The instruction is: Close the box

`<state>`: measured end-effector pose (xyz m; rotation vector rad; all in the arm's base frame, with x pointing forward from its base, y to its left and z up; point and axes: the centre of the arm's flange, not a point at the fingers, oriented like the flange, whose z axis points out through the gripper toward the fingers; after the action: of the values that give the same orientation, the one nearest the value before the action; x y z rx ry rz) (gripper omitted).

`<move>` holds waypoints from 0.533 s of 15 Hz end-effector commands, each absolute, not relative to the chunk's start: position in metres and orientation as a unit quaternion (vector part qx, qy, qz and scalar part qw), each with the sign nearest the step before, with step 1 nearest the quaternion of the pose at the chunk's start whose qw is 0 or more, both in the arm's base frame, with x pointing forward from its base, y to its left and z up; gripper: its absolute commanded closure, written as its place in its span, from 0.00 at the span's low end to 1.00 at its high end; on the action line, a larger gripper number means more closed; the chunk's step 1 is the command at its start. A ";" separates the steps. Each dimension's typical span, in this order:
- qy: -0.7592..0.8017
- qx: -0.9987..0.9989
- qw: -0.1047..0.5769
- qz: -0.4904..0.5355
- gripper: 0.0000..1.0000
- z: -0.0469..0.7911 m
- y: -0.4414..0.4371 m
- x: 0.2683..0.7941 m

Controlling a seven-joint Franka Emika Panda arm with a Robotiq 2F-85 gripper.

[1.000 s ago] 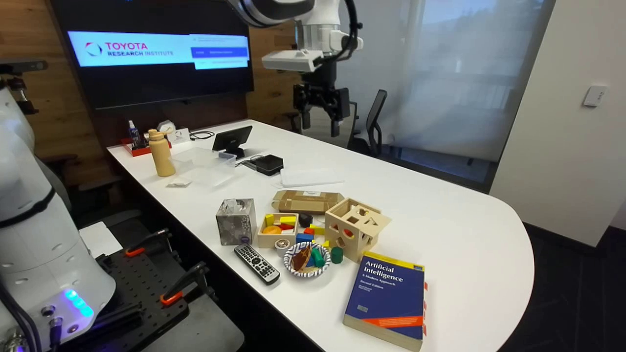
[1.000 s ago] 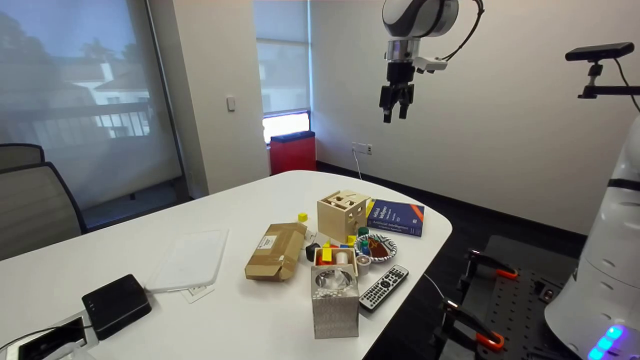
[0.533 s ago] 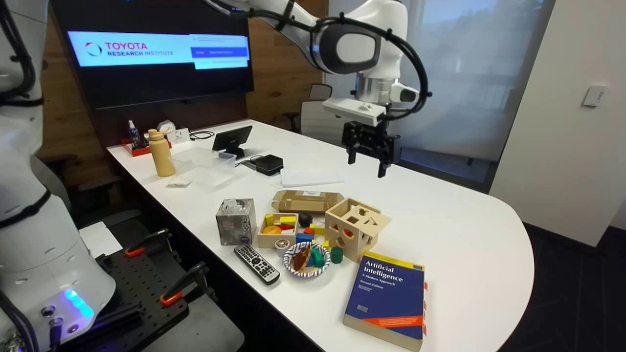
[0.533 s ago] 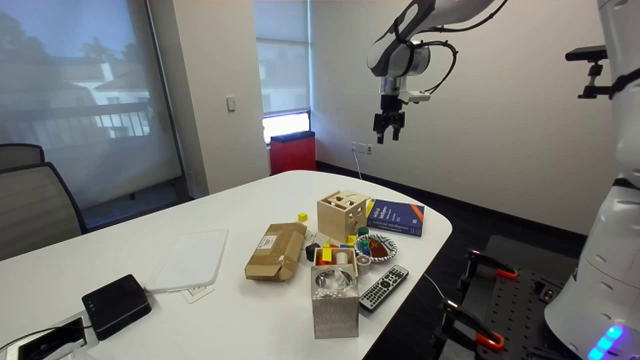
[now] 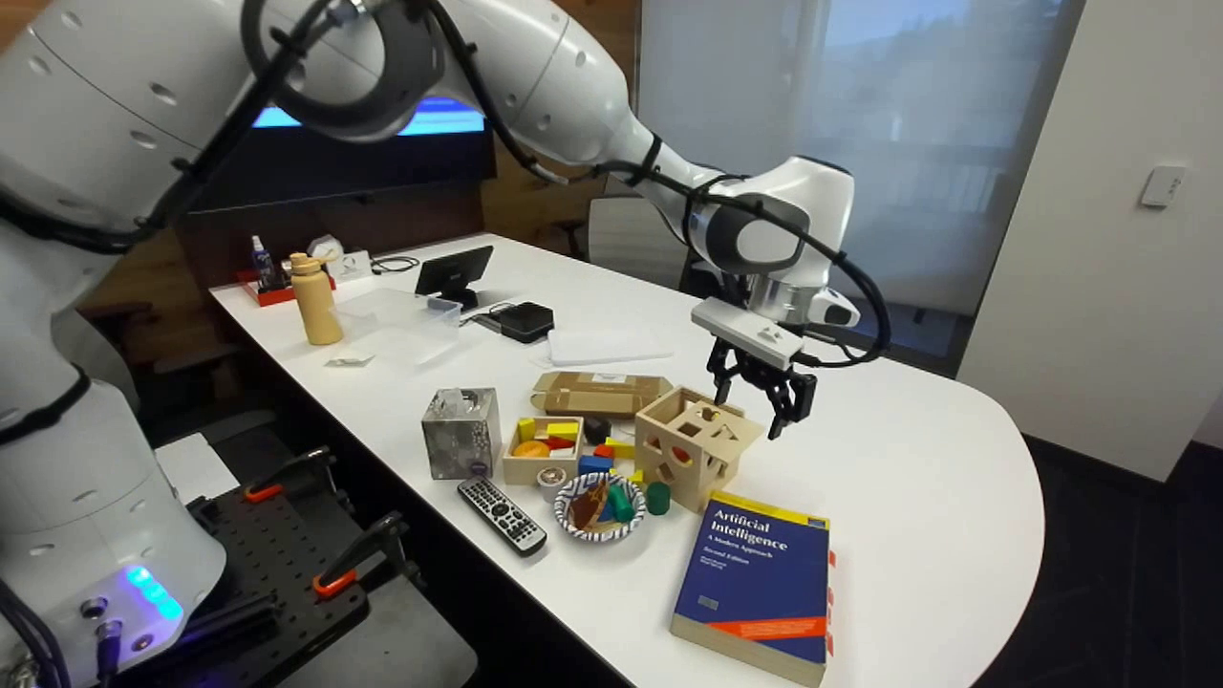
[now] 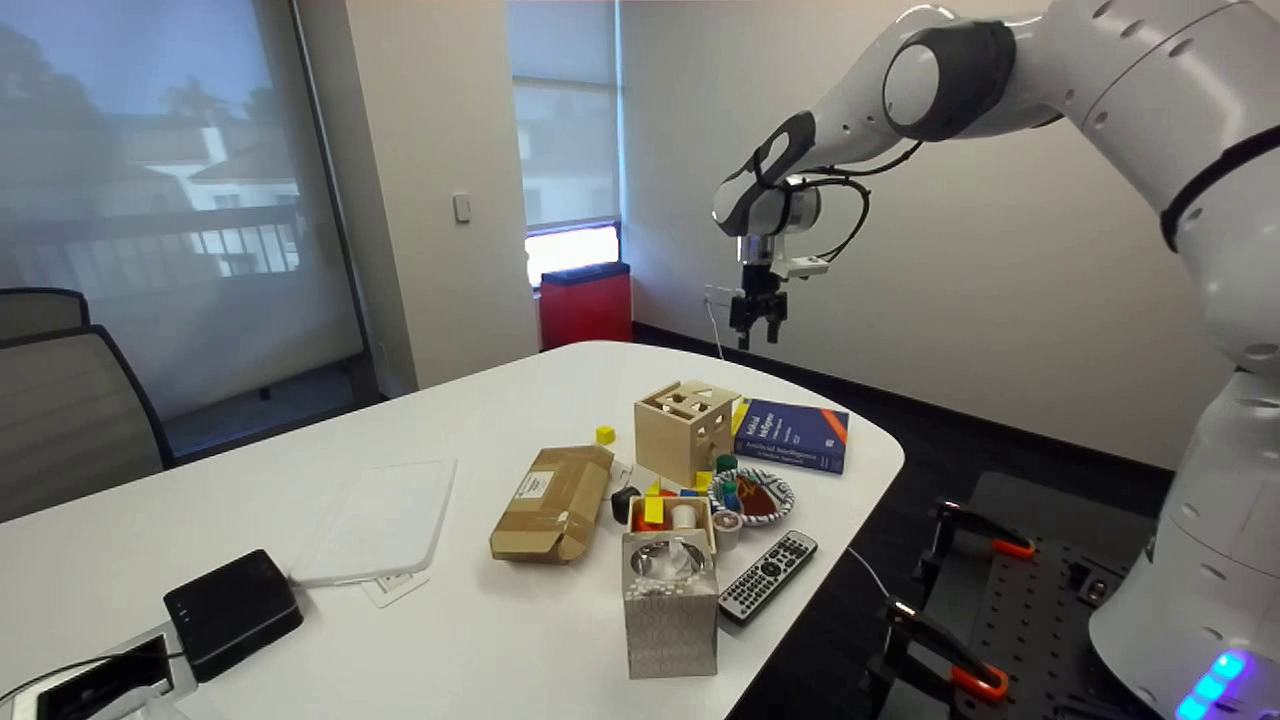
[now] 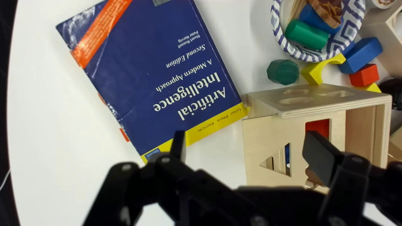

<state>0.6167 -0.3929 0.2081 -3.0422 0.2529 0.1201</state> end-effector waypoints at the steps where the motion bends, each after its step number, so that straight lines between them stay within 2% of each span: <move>1: 0.083 -0.994 0.057 0.052 0.00 0.197 -0.413 0.664; 8: 0.106 -0.990 0.055 0.072 0.00 0.171 -0.425 0.682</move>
<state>0.6516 -0.4004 0.1819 -3.0111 0.2684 0.1909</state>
